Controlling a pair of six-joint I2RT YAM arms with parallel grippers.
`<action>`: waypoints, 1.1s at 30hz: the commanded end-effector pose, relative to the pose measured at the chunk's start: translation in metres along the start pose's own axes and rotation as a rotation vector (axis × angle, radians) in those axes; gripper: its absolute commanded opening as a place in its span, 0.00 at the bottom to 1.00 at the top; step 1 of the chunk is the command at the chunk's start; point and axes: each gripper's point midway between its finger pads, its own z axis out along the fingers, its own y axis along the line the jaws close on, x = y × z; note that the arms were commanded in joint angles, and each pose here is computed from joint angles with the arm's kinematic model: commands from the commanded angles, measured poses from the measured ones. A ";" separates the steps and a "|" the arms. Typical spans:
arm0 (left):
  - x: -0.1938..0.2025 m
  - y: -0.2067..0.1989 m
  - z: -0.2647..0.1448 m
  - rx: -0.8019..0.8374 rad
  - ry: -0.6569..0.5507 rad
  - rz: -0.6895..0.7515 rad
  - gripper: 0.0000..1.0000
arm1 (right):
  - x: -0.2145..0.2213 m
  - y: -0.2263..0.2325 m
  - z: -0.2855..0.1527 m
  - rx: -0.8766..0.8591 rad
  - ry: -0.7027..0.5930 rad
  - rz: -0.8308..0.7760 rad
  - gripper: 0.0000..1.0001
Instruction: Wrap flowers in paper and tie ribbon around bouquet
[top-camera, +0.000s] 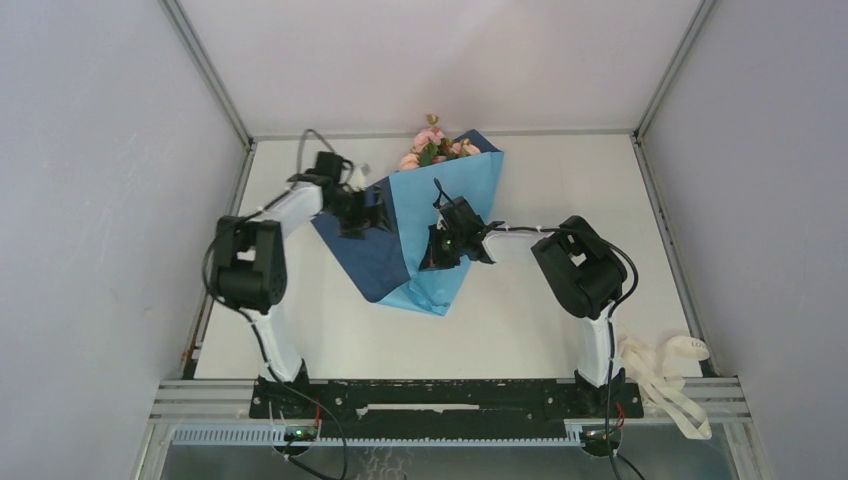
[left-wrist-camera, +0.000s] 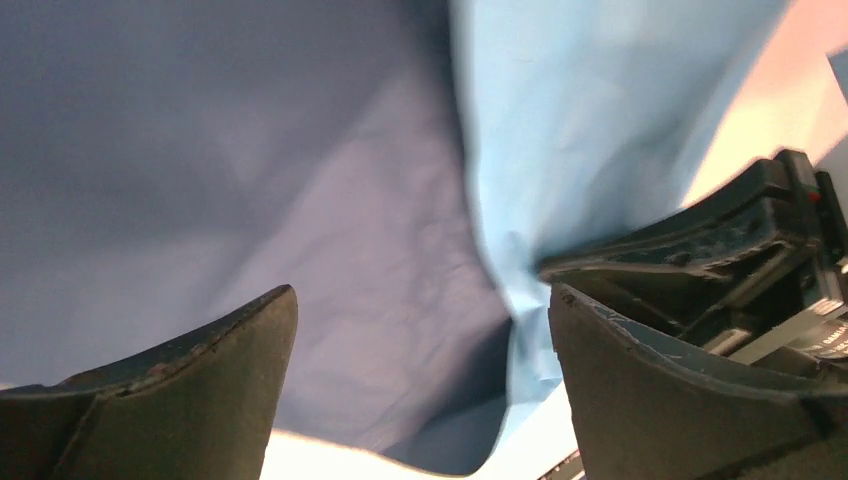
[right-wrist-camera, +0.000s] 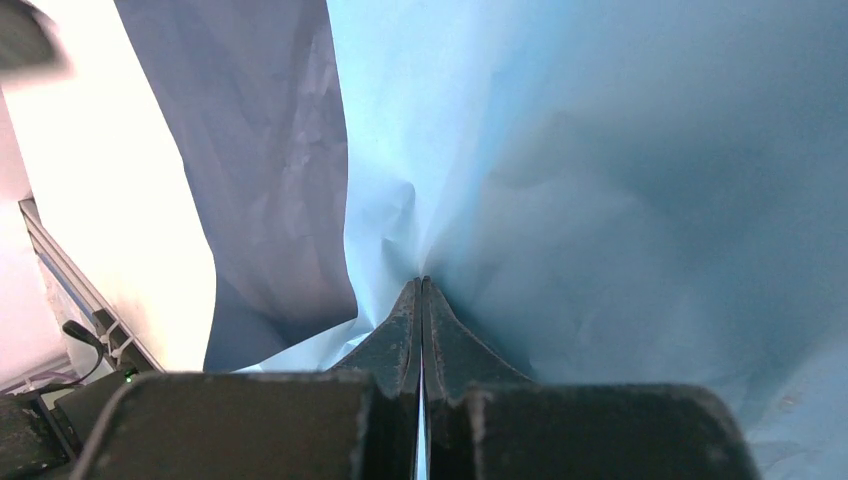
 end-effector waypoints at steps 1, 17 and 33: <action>-0.013 0.077 -0.066 -0.162 -0.207 -0.278 1.00 | 0.028 -0.021 0.007 0.104 0.048 -0.003 0.00; 0.015 0.083 0.007 0.025 -0.078 -0.517 1.00 | 0.026 -0.020 0.000 0.116 0.038 -0.031 0.00; 0.002 0.042 -0.027 0.022 -0.194 -0.245 0.36 | 0.026 -0.020 0.000 0.115 0.040 -0.020 0.00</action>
